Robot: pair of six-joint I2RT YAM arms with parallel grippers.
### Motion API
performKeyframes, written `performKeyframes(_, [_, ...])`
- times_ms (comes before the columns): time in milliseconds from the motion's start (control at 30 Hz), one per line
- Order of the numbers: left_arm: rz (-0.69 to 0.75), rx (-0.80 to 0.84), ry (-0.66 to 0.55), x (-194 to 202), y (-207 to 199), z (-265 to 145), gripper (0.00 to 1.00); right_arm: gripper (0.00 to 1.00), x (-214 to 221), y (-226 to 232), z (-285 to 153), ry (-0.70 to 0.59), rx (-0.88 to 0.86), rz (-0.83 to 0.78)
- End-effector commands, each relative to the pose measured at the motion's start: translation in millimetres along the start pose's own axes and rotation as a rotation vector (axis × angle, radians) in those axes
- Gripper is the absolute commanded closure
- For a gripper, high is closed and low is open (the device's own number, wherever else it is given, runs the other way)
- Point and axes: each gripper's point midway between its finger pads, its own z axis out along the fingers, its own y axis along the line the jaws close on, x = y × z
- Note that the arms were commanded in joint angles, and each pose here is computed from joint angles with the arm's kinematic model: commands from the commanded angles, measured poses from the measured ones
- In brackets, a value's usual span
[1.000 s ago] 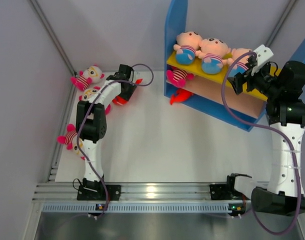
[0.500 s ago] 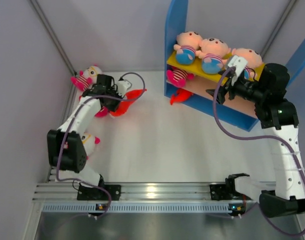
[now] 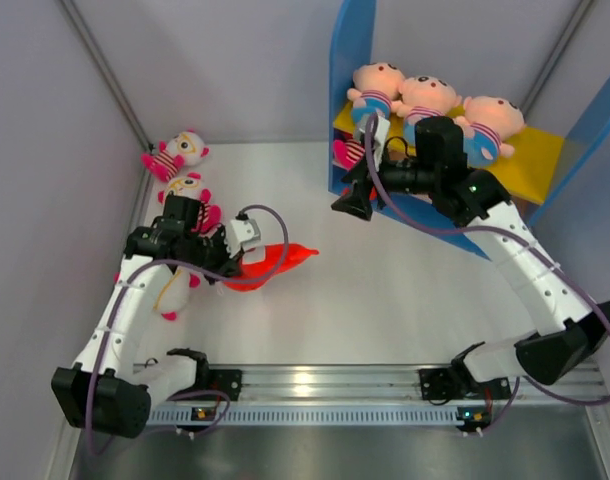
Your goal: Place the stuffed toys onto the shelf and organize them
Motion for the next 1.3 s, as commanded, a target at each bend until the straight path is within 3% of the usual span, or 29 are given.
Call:
performKeyframes(0, [0.163, -0.041, 0.037, 6.5, 1.4, -13.6, 1.00, 0.32, -19.0, 1.9, 4.2, -0.013, 0.033, 0.177])
performKeyframes(200, [0.526, -0.140, 0.138, 13.8, 24.3, -32.1, 1.00, 0.32, 25.7, 3.7, 45.0, 0.102, 0.089, 0.310])
performKeyframes(367, [0.880, -0.186, 0.077, -0.6, 10.0, -46.3, 1.00, 0.30, 38.8, 24.2, 74.3, 0.048, 0.026, 0.405])
performKeyframes(467, [0.996, -0.189, 0.031, -4.8, -2.1, -46.3, 1.00, 0.24, 51.5, 52.0, 106.3, 0.051, -0.042, 0.394])
performKeyframes(533, [1.072, -0.190, 0.019, -1.6, -9.6, -44.1, 1.00, 0.11, 58.0, 76.3, 129.1, 0.067, -0.109, 0.403])
performKeyframes(633, [1.126, -0.193, 0.027, 4.3, -13.7, -41.7, 1.00, 0.05, 57.7, 97.1, 144.5, 0.036, -0.176, 0.408])
performKeyframes(900, [1.121, -0.244, -0.005, -7.6, -10.3, -47.7, 1.00, 0.10, 86.1, 122.8, 164.6, 0.063, -0.274, 0.430])
performKeyframes(1000, [1.108, -0.250, -0.015, -9.2, -10.4, -48.0, 1.00, 0.15, 86.3, 139.7, 171.3, 0.053, -0.304, 0.406])
performKeyframes(1033, [1.105, -0.251, -0.025, -10.7, -10.7, -47.9, 1.00, 0.28, 91.5, 145.2, 175.8, 0.067, -0.318, 0.415])
performKeyframes(1100, [1.091, -0.264, -0.038, -14.1, -9.1, -48.4, 1.00, 0.44, 94.3, 148.2, 179.9, 0.080, -0.328, 0.447])
performKeyframes(1133, [1.071, -0.272, -0.042, -14.6, -8.4, -48.9, 1.00, 0.60, 99.0, 148.9, 182.3, 0.091, -0.328, 0.456])
performKeyframes(1200, [1.051, -0.289, -0.052, -17.5, -6.0, -50.1, 1.00, 0.71, 100.5, 149.7, 180.4, 0.064, -0.330, 0.454])
performKeyframes(1267, [1.012, -0.310, -0.069, -21.0, -4.0, -51.9, 1.00, 0.96, 91.9, 142.2, 173.0, 0.010, -0.273, 0.449])
